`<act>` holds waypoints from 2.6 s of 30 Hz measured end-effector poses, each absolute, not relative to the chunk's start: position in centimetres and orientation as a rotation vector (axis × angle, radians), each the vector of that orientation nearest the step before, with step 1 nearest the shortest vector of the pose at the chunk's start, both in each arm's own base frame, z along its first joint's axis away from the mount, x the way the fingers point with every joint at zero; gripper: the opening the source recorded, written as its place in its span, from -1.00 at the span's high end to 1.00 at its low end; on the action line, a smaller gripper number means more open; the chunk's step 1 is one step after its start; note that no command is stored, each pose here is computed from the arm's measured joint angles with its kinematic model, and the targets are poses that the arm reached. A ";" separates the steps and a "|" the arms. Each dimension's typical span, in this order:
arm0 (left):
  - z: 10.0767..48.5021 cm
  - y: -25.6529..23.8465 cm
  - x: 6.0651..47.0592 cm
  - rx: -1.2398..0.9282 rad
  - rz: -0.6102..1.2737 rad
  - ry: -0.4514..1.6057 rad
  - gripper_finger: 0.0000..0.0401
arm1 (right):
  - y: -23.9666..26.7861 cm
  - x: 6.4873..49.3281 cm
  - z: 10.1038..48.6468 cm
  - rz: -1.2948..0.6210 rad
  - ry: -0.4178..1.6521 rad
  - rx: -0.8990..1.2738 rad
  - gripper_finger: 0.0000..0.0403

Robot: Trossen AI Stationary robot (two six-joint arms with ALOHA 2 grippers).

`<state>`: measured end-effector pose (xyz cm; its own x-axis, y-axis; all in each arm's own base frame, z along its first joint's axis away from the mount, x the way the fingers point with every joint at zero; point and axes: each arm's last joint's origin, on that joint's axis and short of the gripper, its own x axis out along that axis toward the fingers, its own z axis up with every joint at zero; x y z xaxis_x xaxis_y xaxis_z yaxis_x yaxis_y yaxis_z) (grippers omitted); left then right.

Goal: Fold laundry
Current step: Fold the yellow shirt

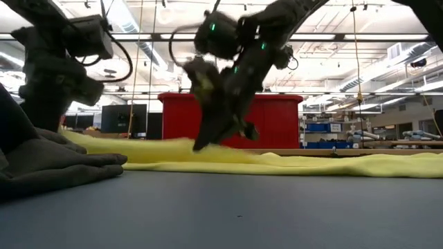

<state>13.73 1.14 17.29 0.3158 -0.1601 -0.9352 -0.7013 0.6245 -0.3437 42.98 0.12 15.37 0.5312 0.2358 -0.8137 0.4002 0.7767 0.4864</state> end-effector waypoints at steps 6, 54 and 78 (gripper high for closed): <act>18.4 1.2 13.5 -0.855 0.406 1.162 1.00 | 0.7 43.0 15.3 -0.070 1.045 0.737 0.96; 15.8 5.9 17.8 -0.731 0.400 1.093 0.39 | -4.6 43.5 16.3 -0.185 0.886 0.801 0.19; 16.8 6.3 18.3 -0.700 0.419 1.049 0.99 | -5.0 43.8 14.5 -0.170 0.918 0.800 0.98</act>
<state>18.31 6.32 16.82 0.4511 -0.0104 -0.8924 -0.6221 0.7134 -0.3227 43.76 -5.00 14.48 0.6165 0.1932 -0.7633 0.4531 0.7058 0.5446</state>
